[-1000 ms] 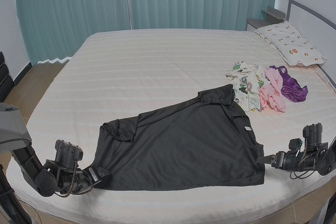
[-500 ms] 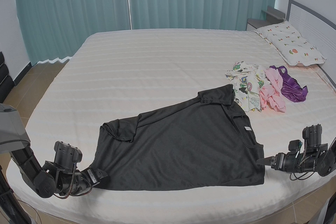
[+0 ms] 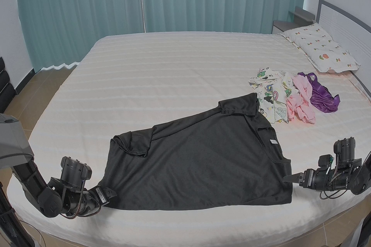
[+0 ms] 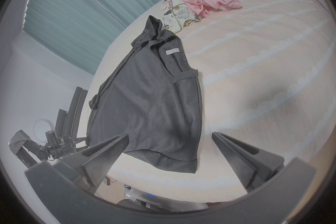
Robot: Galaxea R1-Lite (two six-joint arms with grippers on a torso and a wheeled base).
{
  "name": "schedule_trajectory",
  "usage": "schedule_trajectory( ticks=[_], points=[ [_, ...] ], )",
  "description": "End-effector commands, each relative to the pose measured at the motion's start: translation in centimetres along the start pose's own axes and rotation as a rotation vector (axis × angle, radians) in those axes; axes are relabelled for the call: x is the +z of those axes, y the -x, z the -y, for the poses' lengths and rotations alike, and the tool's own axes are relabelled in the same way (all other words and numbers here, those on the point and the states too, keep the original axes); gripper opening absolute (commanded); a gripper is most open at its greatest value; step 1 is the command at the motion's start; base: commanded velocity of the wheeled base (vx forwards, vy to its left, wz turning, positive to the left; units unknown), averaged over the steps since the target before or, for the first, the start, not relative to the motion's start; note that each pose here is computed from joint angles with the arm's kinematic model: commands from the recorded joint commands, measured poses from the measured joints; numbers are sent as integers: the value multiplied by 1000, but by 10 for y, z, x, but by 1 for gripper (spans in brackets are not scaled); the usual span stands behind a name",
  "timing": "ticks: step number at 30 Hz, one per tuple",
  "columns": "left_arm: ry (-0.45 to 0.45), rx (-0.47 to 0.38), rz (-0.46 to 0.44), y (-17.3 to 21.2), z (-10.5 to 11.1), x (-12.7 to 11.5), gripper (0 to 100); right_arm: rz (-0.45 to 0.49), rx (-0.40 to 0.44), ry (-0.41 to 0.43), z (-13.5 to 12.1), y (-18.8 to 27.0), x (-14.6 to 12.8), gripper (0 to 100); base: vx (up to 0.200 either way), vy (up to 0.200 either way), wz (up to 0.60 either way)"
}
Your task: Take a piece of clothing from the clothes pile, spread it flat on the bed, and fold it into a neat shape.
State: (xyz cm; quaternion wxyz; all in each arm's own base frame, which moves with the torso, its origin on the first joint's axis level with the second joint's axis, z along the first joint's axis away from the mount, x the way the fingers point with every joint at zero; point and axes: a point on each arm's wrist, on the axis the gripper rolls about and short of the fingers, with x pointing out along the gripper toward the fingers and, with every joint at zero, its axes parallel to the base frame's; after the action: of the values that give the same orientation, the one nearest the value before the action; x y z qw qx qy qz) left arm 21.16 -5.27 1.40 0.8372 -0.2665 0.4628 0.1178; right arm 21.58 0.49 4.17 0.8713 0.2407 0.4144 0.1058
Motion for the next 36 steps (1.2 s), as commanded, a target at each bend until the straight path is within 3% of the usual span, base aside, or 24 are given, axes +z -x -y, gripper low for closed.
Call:
schedule_trajectory(
  ticks=[1,6,7,15,17,21,27,36],
  points=[
    [6,-15,7,-1,2,2,100,-2,0,1,0,-1,0,100,0,0,0],
    [4,-21,14,-8,5,2,100,-4,1,0,0,-1,0,100,0,0,0],
    [4,-11,14,-11,4,2,0,-5,1,-1,0,-1,0,100,0,0,0],
    [18,-43,52,-1,6,5,0,-22,-7,-7,2,-4,-2,100,0,0,0],
    [51,-106,132,19,11,17,0,-22,-5,-9,2,-5,-2,100,0,0,0],
    [58,-157,189,35,16,26,0,-35,-8,-13,4,-8,-2,100,0,0,0],
    [79,-201,232,39,39,52,0,-81,-17,-24,7,-20,-6,100,0,0,0],
    [163,-236,262,40,42,67,0,-67,-3,-32,12,-40,-7,100,0,0,0]
  ],
)
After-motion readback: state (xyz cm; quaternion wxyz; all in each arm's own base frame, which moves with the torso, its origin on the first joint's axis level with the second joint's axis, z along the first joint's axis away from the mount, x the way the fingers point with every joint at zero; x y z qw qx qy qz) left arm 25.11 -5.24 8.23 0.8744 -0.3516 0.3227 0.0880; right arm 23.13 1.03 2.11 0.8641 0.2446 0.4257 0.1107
